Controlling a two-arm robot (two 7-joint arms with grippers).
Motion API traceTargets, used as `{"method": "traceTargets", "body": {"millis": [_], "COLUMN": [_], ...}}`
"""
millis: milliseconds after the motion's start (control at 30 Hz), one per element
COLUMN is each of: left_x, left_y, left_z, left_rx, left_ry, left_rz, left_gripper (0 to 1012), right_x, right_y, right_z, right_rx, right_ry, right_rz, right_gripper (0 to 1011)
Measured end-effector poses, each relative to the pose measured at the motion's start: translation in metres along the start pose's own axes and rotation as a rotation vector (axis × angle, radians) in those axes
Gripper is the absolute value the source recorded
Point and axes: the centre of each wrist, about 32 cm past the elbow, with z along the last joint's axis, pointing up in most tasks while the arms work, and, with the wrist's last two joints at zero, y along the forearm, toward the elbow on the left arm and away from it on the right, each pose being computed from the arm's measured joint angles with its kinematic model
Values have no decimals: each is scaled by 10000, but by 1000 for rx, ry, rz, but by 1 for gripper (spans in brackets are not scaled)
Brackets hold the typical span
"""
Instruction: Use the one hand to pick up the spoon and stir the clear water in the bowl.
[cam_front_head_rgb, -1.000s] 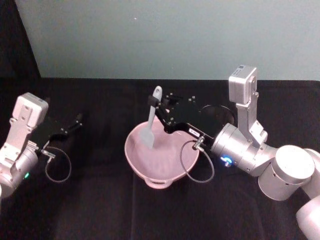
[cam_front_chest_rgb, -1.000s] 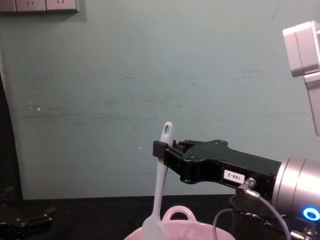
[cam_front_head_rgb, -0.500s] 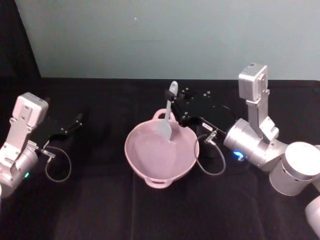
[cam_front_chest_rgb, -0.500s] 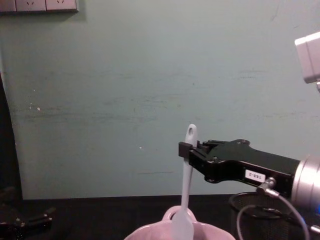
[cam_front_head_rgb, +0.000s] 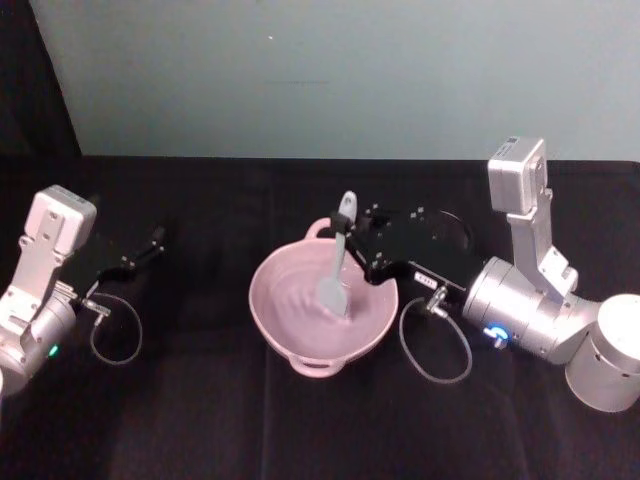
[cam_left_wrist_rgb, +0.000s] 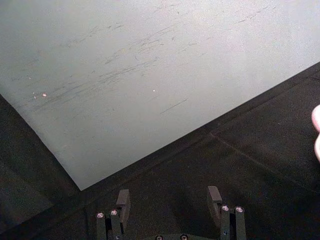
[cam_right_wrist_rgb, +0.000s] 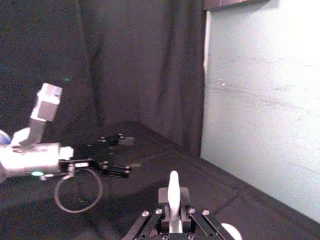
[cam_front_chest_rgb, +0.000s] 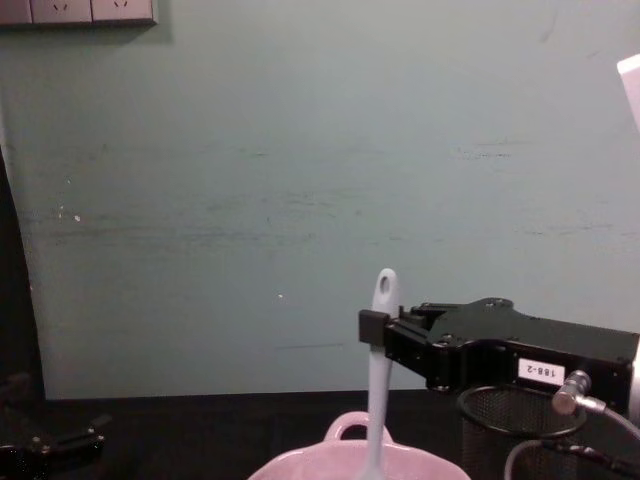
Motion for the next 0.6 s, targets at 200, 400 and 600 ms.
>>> {"method": "traceTargets", "body": {"millis": [200, 400, 600], "left_x": [0, 0, 0], "left_y": [0, 0, 0], "left_z": [0, 0, 0], "left_rx": [0, 0, 0], "left_ry": [0, 0, 0], "left_rz": [0, 0, 0], "left_gripper": [1011, 1011, 1011], "right_x": [-85, -124, -100], "right_y": [53, 180, 314], "right_z": [-7, -46, -87], "right_rx": [0, 21, 55], "right_ry": [40, 55, 43], "right_rz": [40, 45, 15], "right_gripper": [125, 125, 125]}}
